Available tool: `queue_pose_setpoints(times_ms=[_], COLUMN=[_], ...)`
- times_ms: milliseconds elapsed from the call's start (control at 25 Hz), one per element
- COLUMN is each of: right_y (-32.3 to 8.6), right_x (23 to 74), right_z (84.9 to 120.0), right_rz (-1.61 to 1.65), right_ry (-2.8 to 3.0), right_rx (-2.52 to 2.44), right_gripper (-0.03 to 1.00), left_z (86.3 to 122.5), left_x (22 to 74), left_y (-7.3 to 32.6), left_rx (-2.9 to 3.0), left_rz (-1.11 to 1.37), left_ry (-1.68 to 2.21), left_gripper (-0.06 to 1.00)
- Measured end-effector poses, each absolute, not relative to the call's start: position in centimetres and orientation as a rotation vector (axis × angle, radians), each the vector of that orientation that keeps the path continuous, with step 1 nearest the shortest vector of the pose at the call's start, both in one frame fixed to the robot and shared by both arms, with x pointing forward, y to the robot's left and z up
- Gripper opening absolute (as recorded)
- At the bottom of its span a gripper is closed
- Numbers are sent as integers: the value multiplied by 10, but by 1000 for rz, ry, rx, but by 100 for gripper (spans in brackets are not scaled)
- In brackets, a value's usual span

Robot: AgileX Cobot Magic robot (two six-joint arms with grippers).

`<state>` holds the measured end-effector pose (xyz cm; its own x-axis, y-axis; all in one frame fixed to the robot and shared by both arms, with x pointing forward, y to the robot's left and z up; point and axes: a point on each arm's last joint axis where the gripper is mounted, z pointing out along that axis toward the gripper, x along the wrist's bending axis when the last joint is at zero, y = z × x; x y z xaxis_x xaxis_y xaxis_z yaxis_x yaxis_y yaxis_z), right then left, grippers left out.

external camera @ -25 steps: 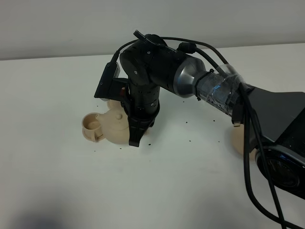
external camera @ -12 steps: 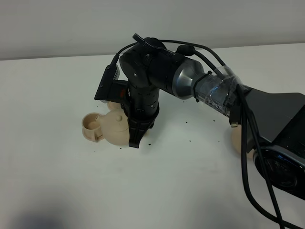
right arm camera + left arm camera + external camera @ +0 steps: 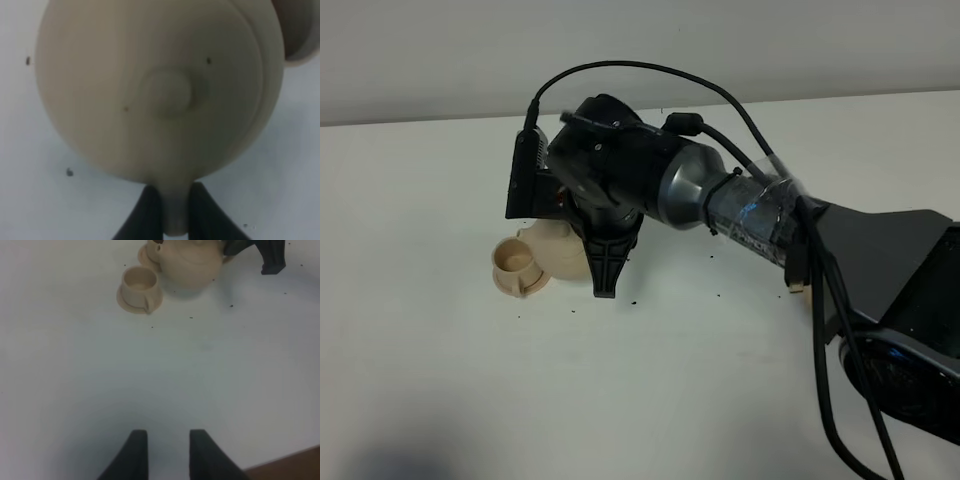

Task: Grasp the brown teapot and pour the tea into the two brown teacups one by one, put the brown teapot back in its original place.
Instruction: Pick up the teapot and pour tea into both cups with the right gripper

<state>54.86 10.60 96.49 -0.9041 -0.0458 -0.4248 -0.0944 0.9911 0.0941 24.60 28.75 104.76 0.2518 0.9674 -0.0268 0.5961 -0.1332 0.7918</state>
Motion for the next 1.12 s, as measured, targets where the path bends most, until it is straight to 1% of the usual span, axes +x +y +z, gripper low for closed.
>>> queue_pose_setpoints(times_ms=[160, 360, 680, 1120], right_y=[112, 114, 115, 116], right_x=[544, 548, 553, 552], right_z=[969, 973, 977, 978], right_rz=[91, 99, 105, 24], right_ry=[2591, 2514, 2441, 2402], right_rx=[-156, -187, -174, -323], right_gripper=[11, 11, 11, 11], left_z=[1048, 1048, 1048, 1048], left_x=[246, 246, 246, 246], left_y=[288, 288, 288, 288], left_rx=[1824, 1824, 1824, 1824], left_rz=[672, 672, 672, 672], left_ry=[1429, 1429, 1429, 1429], left_gripper=[23, 23, 23, 23])
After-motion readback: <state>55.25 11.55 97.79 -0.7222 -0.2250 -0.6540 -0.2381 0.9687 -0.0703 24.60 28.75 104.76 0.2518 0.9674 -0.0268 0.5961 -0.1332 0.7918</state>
